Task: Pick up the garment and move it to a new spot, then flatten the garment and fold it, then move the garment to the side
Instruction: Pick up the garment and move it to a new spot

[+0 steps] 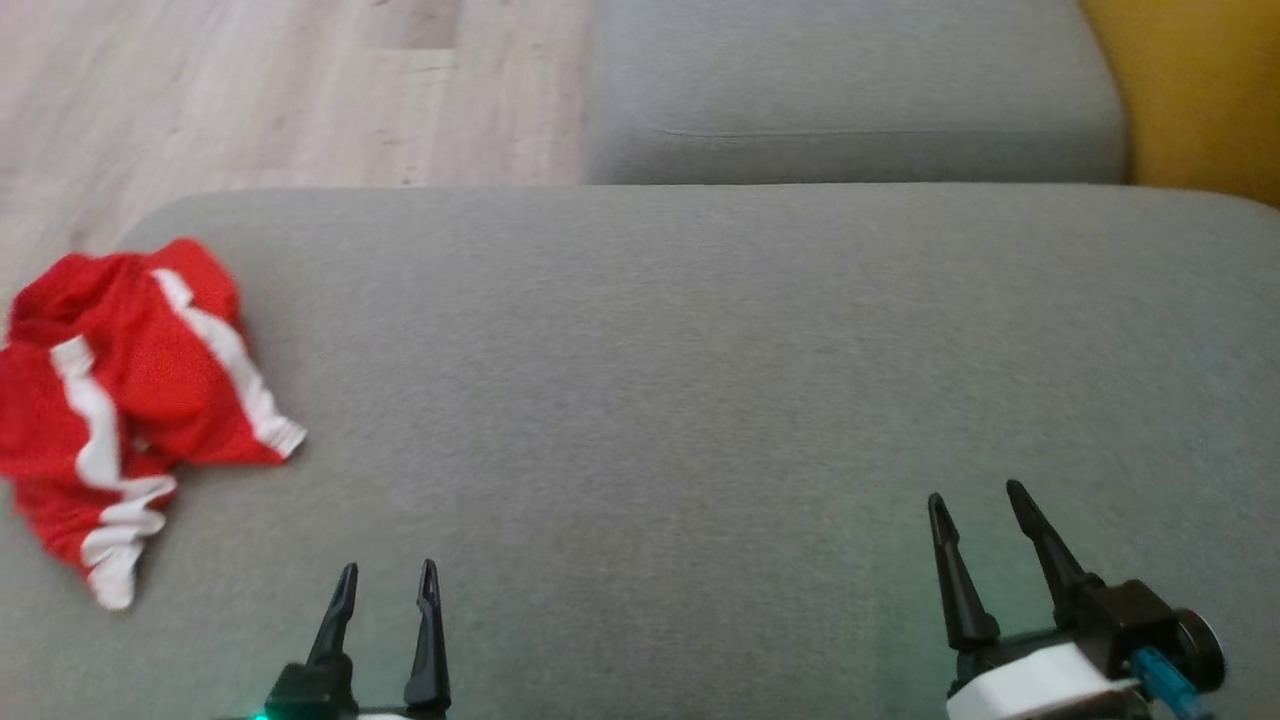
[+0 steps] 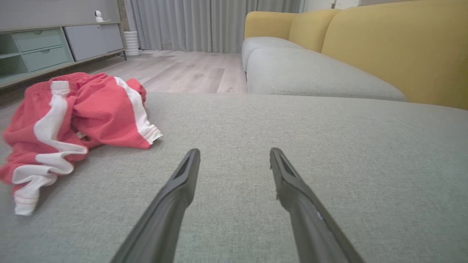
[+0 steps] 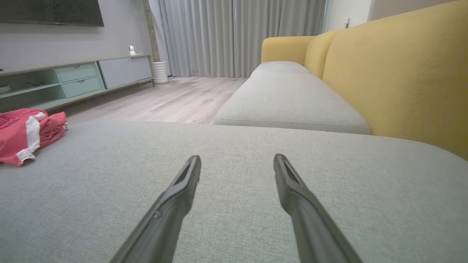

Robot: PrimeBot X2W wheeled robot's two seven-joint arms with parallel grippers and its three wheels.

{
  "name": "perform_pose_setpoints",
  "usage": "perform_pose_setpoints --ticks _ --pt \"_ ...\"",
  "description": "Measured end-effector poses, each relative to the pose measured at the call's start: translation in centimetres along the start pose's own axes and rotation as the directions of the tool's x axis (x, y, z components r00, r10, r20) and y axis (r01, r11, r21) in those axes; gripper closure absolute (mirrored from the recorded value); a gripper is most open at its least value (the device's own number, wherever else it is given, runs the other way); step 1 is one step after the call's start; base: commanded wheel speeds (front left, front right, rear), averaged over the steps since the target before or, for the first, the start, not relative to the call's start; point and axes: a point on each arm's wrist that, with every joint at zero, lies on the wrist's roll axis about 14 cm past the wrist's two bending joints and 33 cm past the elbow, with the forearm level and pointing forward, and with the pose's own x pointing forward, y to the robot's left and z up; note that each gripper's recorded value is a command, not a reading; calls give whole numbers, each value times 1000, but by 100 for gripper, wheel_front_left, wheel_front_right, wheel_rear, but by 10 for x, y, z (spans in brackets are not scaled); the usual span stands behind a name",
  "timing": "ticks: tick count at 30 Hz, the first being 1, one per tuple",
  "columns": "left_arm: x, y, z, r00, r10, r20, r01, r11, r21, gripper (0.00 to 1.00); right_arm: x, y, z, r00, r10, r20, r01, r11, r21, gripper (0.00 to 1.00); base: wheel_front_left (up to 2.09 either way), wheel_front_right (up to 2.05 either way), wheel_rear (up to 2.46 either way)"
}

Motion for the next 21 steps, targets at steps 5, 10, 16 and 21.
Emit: perform_pose_setpoints --ticks 5,10,16,21 --pt "-11 20 1 998 66 10 -66 998 -3 0 7 14 -6 999 51 -19 -51 999 5 0 0 0 0" --pt "-31 52 2 984 178 23 -178 984 -13 0 25 45 -5 987 159 -22 -159 987 7 0 0 0 0" --pt "-62 87 1 948 318 33 -317 948 -35 0 42 94 -8 949 315 -37 -315 949 5 0 0 0 0" --pt "-86 113 2 903 427 40 -425 904 -52 0 48 135 -14 898 436 -54 -436 900 13 0 0 0 0"
